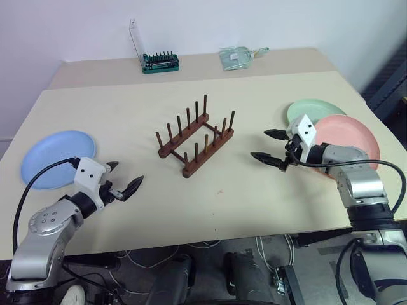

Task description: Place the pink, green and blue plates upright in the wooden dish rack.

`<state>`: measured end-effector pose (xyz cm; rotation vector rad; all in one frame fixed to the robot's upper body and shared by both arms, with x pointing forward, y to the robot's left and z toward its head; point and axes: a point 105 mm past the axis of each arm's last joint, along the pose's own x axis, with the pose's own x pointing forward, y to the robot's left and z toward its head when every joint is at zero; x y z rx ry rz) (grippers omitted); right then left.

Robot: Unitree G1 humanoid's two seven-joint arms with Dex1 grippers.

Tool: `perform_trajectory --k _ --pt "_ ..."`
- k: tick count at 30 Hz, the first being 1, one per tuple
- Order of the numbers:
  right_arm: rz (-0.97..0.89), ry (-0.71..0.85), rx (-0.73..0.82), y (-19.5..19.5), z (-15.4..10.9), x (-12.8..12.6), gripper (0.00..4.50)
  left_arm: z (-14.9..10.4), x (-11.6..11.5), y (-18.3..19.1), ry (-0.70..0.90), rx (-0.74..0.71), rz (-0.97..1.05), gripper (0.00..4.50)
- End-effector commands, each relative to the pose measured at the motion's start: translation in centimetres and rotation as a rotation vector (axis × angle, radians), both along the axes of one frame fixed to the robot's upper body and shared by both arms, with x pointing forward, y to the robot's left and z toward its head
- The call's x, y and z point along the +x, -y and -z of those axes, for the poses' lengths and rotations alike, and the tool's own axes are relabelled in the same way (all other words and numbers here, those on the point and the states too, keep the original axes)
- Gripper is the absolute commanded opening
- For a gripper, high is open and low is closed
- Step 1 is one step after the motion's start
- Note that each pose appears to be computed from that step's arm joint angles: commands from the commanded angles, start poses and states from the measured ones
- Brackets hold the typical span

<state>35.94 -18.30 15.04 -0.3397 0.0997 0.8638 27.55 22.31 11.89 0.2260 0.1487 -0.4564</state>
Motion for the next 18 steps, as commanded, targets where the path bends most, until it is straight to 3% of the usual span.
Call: perform_trajectory --k 1,18 --pt "-0.012 0.072 0.008 -0.6 -1.6 0.2 4.5 -1.1 0.1 0.6 0.049 0.01 0.019 4.47" --pt "-0.039 0.072 0.058 -2.7 -1.1 -0.2 4.5 -1.1 -0.3 1.5 0.041 -0.006 0.029 4.47"
